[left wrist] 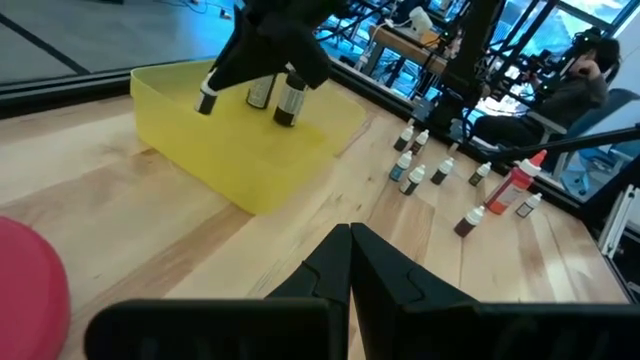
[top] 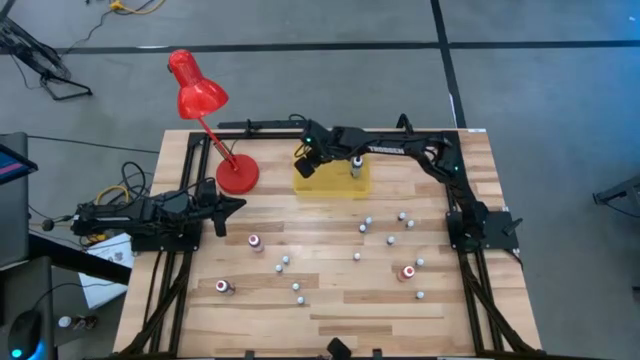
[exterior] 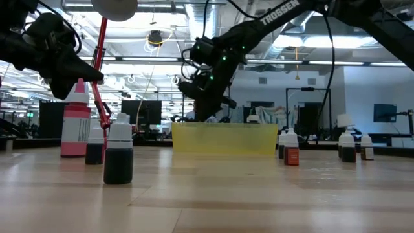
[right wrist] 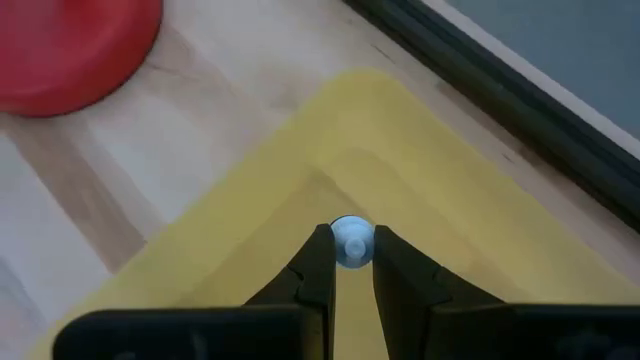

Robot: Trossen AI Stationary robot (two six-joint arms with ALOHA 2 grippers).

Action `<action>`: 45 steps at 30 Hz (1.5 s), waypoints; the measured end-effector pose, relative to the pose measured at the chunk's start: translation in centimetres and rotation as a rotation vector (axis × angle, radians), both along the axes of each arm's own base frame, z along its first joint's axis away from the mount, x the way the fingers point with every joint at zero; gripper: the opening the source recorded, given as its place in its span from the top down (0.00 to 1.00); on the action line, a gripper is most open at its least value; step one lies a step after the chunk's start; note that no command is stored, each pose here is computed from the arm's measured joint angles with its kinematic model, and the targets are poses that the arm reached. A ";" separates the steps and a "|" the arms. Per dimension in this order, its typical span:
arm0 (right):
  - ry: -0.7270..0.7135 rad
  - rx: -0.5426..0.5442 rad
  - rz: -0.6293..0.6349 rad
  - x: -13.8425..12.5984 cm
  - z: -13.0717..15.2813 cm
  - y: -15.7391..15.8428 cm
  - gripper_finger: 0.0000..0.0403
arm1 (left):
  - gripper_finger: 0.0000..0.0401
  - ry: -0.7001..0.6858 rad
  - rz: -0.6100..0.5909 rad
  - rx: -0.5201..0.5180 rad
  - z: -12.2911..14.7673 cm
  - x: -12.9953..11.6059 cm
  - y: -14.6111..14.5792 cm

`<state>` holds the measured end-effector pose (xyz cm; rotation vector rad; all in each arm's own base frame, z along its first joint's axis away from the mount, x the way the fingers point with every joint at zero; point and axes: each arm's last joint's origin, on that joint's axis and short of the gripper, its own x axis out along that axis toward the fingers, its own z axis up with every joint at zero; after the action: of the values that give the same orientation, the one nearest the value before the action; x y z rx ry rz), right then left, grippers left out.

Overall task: Pick & Place food coloring
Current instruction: Put the small black food coloring bottle into the yellow bin

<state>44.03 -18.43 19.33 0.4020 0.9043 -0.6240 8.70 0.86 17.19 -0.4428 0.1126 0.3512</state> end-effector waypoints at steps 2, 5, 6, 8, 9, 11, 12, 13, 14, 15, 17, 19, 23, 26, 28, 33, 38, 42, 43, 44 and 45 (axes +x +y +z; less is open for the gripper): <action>0.010 -0.003 0.007 0.0 0.1 -0.1 0.90 | 1.00 0.000 0.000 0.000 0.0 0.0 0.0; -0.002 -0.014 0.007 0.0 0.4 -0.5 0.90 | 1.00 0.001 0.000 0.000 0.0 0.0 0.0; 0.002 -0.020 0.018 -0.1 0.5 -0.6 0.90 | 1.00 0.001 0.000 0.000 0.0 0.0 0.0; 0.026 -0.034 0.091 -0.2 0.4 -0.6 0.90 | 1.00 0.001 0.000 0.000 0.0 0.0 0.0; 0.034 -0.042 0.128 -0.2 0.4 -0.6 0.90 | 1.00 0.001 0.001 0.001 0.0 0.0 0.0; 0.046 -0.054 0.186 -0.1 0.4 -0.5 0.90 | 1.00 0.001 0.001 0.001 0.0 0.0 0.0; 0.055 -0.061 0.209 -0.1 0.3 -0.4 0.90 | 1.00 0.001 0.001 0.001 0.0 0.0 0.0; 0.065 -0.067 0.227 -0.2 0.3 -0.4 0.90 | 1.00 0.001 0.001 0.001 0.0 0.0 0.0; 0.072 -0.072 0.241 -0.2 0.3 -0.4 0.90 | 1.00 0.001 0.001 0.001 0.0 0.0 0.0; 0.076 -0.077 0.256 -0.2 0.3 -0.3 0.90 | 1.00 0.001 0.001 0.001 0.0 0.0 0.0; 0.077 -0.073 0.271 -0.3 0.3 -0.5 0.90 | 1.00 0.001 0.001 0.001 0.0 0.0 0.0; 0.078 -0.071 0.270 -0.3 0.3 -0.6 0.90 | 1.00 0.001 0.001 0.001 0.0 0.0 0.0; 0.052 -0.075 0.257 -0.2 0.4 -0.7 0.90 | 1.00 -0.001 0.004 0.002 0.0 0.0 0.0; 0.061 -0.089 0.283 -0.1 0.4 -0.6 0.90 | 1.00 -0.002 0.008 0.003 0.0 0.0 0.0; 0.079 -0.117 0.324 -0.2 0.4 -0.7 0.90 | 1.00 -0.002 0.008 0.003 0.0 0.0 0.0; 0.147 -0.102 0.328 -1.5 0.1 -2.3 0.90 | 1.00 0.002 0.004 0.002 0.0 0.0 0.0; 0.254 -0.005 0.304 -3.5 -0.6 -3.7 0.90 | 1.00 0.011 -0.002 0.021 0.0 0.0 0.0; 0.257 0.019 0.275 -4.2 -0.6 -4.5 0.90 | 1.00 0.019 -0.007 0.050 0.0 0.0 0.0; 0.256 0.016 0.276 -4.2 -0.6 -4.6 0.90 | 1.00 0.018 -0.007 0.050 0.0 0.0 0.0; 0.252 0.010 0.279 -4.2 -0.6 -4.8 0.90 | 1.00 0.017 -0.007 0.050 0.0 0.0 0.0; 0.246 0.003 0.282 -4.1 -0.6 -4.8 0.90 | 1.00 0.017 -0.007 0.050 0.0 0.0 0.0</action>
<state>39.89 -23.23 18.78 0.1967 1.1730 -0.4177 8.70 0.87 17.18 -0.3900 0.1221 0.3501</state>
